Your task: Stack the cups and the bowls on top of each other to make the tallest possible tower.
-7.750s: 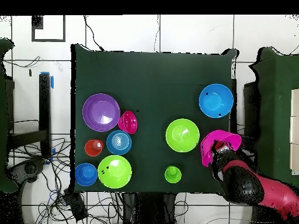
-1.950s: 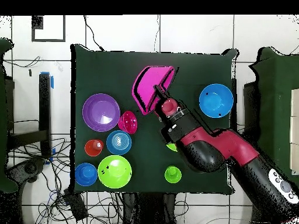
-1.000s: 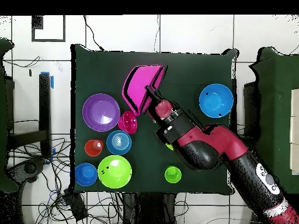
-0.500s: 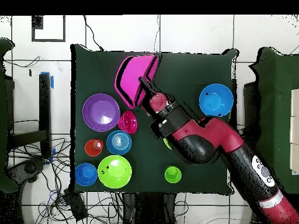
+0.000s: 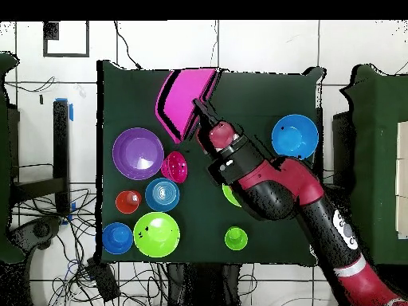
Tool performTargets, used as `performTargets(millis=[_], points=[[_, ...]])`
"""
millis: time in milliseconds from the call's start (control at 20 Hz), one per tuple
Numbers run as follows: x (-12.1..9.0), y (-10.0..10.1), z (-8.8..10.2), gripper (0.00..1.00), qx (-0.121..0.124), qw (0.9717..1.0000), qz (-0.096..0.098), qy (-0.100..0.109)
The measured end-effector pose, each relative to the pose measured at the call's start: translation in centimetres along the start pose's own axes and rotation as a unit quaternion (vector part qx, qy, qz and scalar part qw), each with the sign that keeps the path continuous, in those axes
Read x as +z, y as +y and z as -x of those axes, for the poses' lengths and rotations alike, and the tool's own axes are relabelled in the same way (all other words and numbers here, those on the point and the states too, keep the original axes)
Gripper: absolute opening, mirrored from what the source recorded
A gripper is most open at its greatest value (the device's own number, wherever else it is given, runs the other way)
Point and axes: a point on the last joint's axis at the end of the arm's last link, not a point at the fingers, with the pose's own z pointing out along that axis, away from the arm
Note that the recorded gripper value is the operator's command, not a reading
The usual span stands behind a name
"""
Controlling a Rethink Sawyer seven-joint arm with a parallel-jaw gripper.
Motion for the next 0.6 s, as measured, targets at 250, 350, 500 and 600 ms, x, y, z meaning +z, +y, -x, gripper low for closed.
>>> performTargets(millis=[250,350,500,600], points=[[-0.3,-0.8,-0.3,0.0,-0.03,0.9995,0.005,0.012],[-0.4,-1.1,-0.4,0.0,-0.047,0.9987,0.007,0.015],[-0.9,-1.6,-0.5,0.0,-0.088,0.9958,0.011,0.019],[-1.1,-1.8,-0.3,0.0,-0.106,0.9941,0.014,0.017]])
